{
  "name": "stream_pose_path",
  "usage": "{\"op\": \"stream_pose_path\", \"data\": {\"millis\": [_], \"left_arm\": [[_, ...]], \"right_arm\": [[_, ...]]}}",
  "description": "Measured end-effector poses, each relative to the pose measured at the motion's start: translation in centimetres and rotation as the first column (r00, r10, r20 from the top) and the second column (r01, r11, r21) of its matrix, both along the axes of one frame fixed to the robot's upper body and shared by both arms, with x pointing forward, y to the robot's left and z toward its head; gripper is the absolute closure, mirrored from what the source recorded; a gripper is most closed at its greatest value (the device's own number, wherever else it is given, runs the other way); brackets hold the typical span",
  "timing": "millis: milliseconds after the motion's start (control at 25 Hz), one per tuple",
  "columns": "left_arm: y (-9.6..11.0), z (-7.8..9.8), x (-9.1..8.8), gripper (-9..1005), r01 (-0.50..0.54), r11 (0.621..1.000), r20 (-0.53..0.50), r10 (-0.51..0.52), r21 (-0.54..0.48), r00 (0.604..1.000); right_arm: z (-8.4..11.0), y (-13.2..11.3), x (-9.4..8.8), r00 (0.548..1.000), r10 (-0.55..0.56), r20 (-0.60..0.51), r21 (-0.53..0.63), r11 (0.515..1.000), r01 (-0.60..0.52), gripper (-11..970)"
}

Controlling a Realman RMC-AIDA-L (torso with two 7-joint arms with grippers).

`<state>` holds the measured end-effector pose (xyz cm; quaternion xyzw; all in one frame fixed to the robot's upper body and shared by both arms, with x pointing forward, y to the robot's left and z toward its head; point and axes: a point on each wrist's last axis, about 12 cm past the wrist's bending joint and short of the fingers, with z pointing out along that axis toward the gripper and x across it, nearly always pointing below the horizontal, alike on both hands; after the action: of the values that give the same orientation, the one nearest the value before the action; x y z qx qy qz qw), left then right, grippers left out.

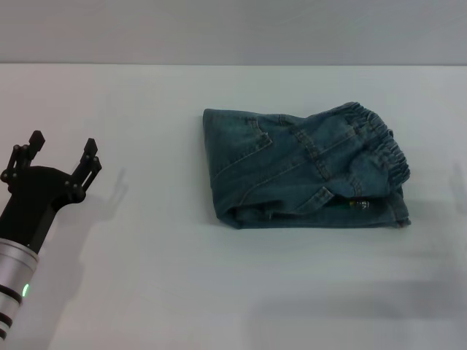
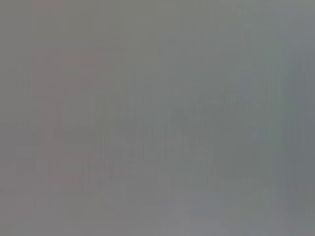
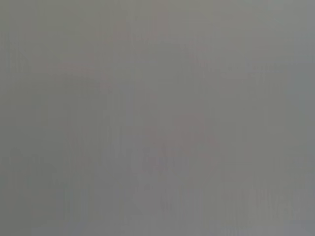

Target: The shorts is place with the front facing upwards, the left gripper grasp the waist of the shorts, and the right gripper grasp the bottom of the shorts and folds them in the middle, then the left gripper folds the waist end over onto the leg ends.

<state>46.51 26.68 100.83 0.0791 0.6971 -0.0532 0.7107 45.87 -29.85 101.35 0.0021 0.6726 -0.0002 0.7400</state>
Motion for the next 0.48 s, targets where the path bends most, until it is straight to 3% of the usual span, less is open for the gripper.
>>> {"op": "stream_pose_path", "data": {"millis": [480], "left_arm": [[-0.18, -0.02, 0.08, 162, 0.005, 1.0, -0.003, -0.005, 0.0, 1.0]], "right_arm": [[0.07, -0.13, 0.11, 1.0, -0.008, 0.004, 0.001, 1.0, 0.008, 334]]}}
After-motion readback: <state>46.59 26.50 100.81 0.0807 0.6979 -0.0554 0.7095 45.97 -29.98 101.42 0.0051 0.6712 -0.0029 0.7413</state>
